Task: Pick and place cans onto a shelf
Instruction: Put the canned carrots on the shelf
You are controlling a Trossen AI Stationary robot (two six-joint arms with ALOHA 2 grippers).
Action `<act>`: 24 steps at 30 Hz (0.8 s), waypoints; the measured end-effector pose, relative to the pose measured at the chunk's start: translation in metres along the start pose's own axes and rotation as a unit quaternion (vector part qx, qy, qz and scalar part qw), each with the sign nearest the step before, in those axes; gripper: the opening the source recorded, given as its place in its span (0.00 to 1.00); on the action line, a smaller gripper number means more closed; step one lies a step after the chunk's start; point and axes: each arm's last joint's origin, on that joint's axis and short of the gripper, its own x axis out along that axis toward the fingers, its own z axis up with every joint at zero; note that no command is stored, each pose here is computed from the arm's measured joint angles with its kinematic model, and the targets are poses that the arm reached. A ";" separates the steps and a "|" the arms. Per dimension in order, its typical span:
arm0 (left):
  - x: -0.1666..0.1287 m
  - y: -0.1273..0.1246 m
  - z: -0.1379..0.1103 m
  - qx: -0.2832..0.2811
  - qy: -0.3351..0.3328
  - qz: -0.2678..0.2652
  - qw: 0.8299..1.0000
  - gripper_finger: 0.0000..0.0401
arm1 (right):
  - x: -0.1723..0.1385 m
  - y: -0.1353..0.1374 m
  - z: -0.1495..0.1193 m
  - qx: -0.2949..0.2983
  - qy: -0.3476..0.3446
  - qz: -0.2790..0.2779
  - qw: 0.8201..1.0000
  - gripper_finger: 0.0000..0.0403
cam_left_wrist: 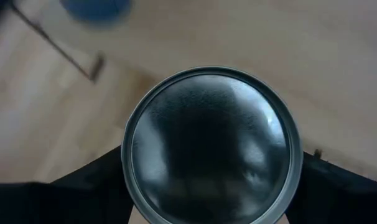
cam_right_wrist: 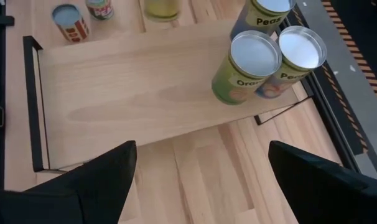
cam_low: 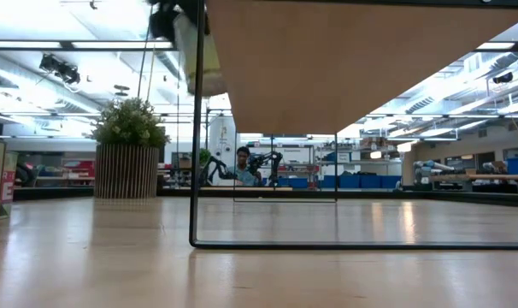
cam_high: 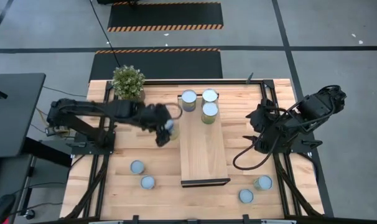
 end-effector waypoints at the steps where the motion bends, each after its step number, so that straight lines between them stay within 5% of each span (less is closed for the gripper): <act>1: -0.004 0.003 0.007 0.003 -0.008 0.001 1.000 0.78 | 0.000 0.000 0.000 0.000 0.000 0.000 1.000 0.92; 7: -0.013 0.018 0.042 0.025 -0.022 0.021 0.999 0.78 | 0.001 0.001 0.000 0.004 0.000 -0.002 1.000 0.92; 14: 0.009 0.015 0.076 0.063 -0.015 0.012 0.998 0.78 | 0.001 0.000 0.001 0.018 -0.005 -0.008 1.000 0.92; 24: 0.046 0.007 0.089 0.125 0.010 0.026 0.992 0.78 | 0.001 0.000 0.001 0.028 -0.005 -0.008 1.000 0.92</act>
